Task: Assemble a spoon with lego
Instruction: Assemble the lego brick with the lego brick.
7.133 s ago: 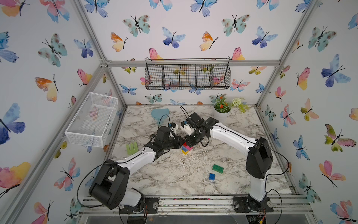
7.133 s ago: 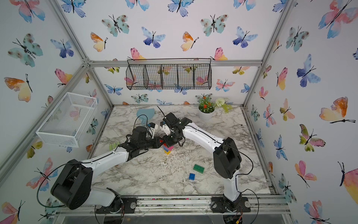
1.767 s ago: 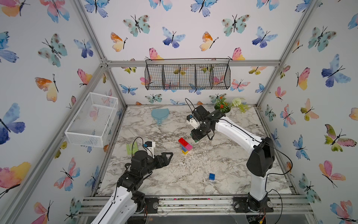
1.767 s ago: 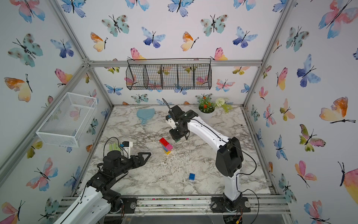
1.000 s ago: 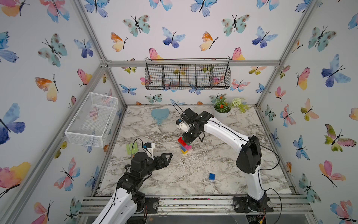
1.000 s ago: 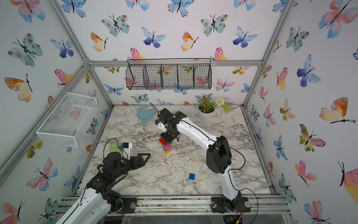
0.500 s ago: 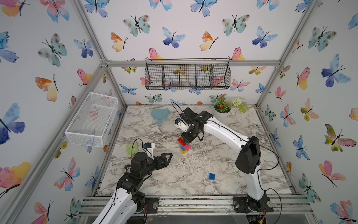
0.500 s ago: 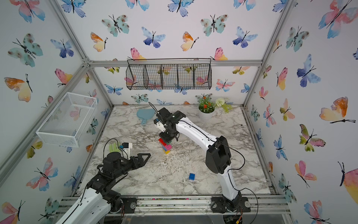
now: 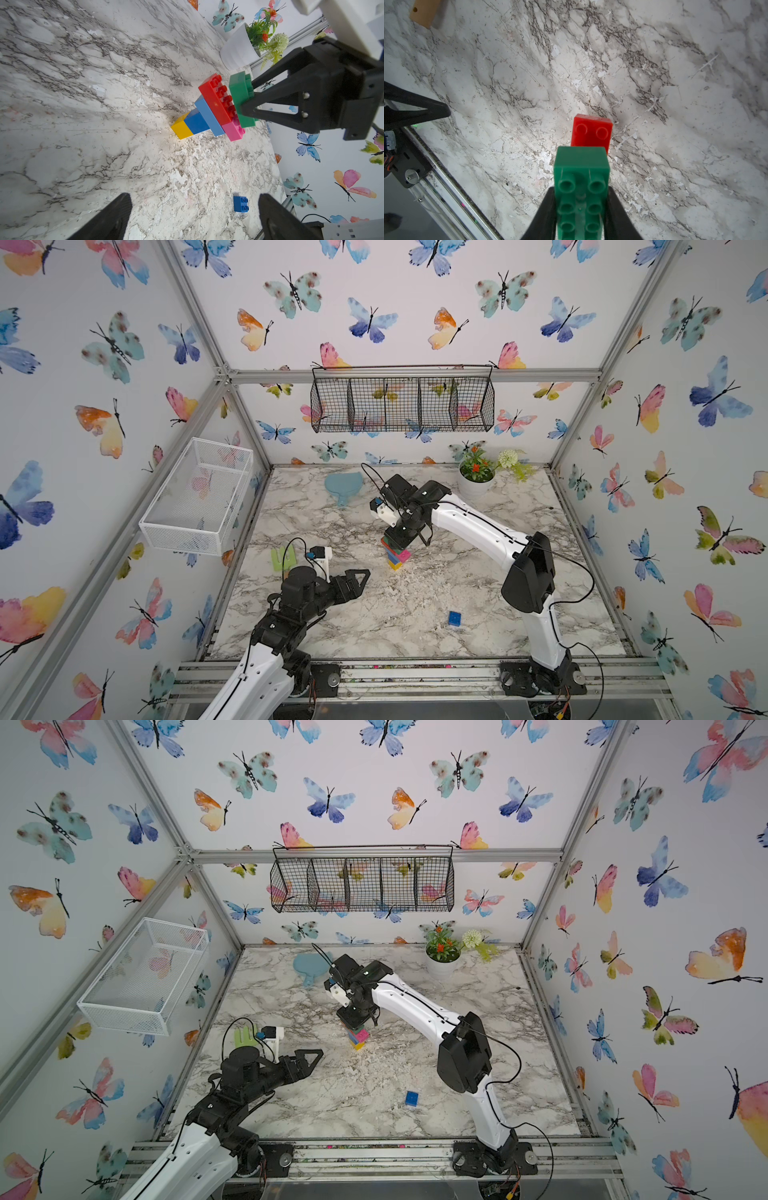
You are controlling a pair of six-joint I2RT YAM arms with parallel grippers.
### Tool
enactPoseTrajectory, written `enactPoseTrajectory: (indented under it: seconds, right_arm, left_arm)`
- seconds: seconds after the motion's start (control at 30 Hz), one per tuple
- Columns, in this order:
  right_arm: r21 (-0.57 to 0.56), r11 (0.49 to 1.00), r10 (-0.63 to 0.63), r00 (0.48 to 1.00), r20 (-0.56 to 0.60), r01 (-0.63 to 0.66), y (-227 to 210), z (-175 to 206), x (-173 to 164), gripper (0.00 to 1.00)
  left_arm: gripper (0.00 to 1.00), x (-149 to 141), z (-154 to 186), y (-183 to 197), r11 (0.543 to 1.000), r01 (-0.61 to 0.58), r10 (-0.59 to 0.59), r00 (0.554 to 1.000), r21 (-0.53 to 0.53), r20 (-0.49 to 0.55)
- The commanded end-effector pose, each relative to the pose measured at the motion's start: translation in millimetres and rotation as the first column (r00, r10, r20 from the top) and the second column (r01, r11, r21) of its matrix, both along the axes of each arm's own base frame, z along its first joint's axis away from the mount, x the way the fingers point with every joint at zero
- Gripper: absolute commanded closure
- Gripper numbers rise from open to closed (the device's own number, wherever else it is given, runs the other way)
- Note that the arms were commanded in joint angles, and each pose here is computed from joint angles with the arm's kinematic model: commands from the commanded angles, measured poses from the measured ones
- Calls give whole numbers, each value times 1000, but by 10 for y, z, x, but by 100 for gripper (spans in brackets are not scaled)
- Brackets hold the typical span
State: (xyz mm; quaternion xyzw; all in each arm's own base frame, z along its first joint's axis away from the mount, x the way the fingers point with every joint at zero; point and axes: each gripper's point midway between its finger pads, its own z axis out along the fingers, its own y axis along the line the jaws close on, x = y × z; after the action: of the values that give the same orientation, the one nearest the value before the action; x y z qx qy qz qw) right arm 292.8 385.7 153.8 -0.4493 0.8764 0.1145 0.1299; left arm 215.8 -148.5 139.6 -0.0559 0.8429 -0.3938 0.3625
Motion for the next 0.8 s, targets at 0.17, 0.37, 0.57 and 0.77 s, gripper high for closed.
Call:
enactPoseTrajectory:
  seconds: [0.17,0.37,0.57,0.77]
  right_arm:
    - [-58,998,-1,1000,-17,0,-61,-140,-21,98]
    - [-52,999,3,1000,-27,-5,-37,-139,-42,98]
    - [-67,998,14,999,-47,-17,-24,-224,-88,98]
    - [-80,997,8,999,-48,-12,-21,-264,-94,98]
  left_arm:
    - [3,-14,5,12,1000,5,-5,1000,9,12]
    - [3,-15,4,15,1000,4,-4,1000,10,12]
    - [3,-16,0,16,1000,4,-4,1000,11,13]
    - [3,-18,9,16,1000,6,-6,1000,12,16]
